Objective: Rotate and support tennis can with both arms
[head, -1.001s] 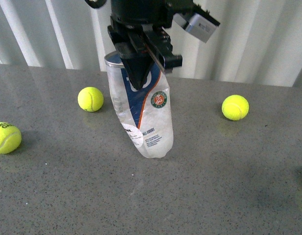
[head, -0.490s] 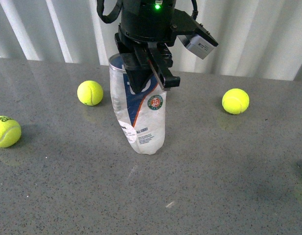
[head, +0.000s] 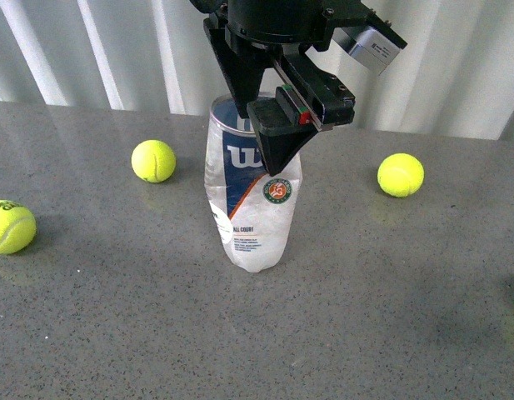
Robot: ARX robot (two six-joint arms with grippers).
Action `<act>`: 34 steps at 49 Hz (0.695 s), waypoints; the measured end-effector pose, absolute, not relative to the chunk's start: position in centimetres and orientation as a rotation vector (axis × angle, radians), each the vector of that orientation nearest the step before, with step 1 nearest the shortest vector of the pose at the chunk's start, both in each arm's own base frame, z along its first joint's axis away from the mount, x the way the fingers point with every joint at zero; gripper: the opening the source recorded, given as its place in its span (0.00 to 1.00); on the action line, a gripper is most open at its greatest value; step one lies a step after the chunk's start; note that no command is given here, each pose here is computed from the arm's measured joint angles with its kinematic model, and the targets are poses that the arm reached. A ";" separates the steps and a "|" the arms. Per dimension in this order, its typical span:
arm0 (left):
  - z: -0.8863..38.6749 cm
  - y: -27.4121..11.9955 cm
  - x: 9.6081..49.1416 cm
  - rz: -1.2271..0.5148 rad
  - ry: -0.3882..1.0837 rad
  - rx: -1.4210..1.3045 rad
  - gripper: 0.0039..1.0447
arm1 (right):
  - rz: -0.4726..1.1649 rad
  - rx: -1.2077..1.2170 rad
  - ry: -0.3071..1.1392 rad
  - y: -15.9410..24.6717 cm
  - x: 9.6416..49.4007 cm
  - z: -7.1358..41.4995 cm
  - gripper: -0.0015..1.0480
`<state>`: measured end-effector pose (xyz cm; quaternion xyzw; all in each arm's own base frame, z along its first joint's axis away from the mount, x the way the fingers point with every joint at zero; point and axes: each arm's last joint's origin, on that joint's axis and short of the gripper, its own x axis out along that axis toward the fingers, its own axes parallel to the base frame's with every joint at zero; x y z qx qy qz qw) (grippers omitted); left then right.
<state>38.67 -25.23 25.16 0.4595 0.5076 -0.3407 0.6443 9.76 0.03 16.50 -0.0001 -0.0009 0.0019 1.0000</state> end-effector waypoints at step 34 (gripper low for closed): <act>33.1 -13.8 37.3 -0.578 0.869 0.070 0.94 | 0.004 0.000 -0.002 0.0 9.8 16.5 0.93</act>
